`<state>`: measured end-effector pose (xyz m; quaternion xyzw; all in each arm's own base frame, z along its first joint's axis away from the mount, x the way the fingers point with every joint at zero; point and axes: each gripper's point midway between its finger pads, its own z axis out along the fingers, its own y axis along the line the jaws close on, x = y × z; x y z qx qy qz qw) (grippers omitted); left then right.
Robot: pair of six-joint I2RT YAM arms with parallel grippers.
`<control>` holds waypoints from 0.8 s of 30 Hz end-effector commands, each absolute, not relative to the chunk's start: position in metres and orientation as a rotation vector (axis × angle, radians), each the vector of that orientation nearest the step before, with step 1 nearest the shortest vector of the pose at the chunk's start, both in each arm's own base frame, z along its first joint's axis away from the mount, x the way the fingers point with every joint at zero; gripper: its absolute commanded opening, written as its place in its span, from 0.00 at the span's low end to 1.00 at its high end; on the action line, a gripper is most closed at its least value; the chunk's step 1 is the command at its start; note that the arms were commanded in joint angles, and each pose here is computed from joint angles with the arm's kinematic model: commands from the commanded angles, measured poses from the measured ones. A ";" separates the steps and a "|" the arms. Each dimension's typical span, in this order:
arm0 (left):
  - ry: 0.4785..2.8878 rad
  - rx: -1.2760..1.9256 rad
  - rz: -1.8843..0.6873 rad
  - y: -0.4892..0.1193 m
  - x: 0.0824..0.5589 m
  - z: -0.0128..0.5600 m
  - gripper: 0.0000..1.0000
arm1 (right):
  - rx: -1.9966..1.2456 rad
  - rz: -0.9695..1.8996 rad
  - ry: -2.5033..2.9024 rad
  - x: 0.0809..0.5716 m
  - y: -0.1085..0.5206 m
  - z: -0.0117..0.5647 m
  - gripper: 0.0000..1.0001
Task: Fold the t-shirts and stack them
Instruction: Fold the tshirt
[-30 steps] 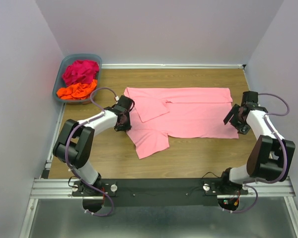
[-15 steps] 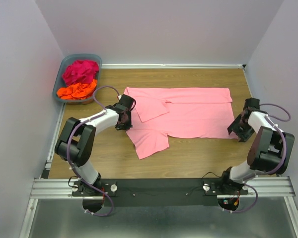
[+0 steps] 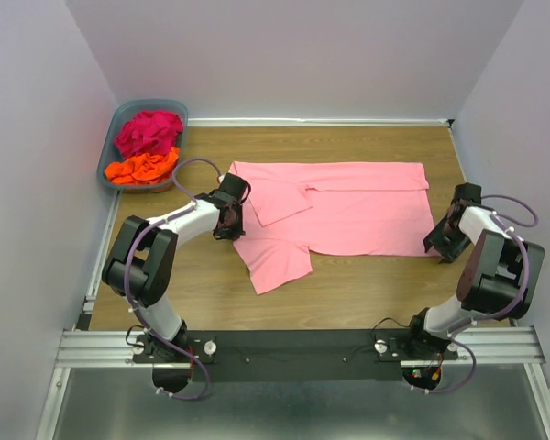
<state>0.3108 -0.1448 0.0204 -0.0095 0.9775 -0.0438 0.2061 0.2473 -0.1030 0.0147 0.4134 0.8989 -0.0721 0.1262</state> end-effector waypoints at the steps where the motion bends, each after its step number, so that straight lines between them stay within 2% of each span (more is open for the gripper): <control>1: 2.757 -0.011 -0.113 -0.142 0.306 0.017 0.00 | 1.230 -0.242 2.617 0.248 -0.109 0.006 0.51; 4: 2.766 -0.007 -0.123 -0.140 0.305 0.016 0.00 | 1.231 -0.242 2.620 0.248 -0.109 0.005 0.34; 5: 2.769 -0.005 -0.117 -0.138 0.304 0.017 0.00 | 1.231 -0.247 2.609 0.249 -0.110 0.007 0.21; 8: 2.760 0.000 -0.116 -0.136 0.305 0.024 0.00 | 1.219 -0.251 2.582 0.250 -0.112 0.016 0.03; 9: 2.758 0.001 -0.121 -0.136 0.305 0.026 0.00 | 1.222 -0.248 2.578 0.250 -0.111 0.017 0.01; 17: 2.747 -0.019 -0.162 -0.121 0.307 0.046 0.00 | 1.228 -0.210 2.509 0.256 -0.110 0.046 0.01; 24: 2.715 -0.007 -0.230 -0.119 0.325 0.066 0.00 | 1.176 -0.166 2.450 0.283 -0.116 0.079 0.01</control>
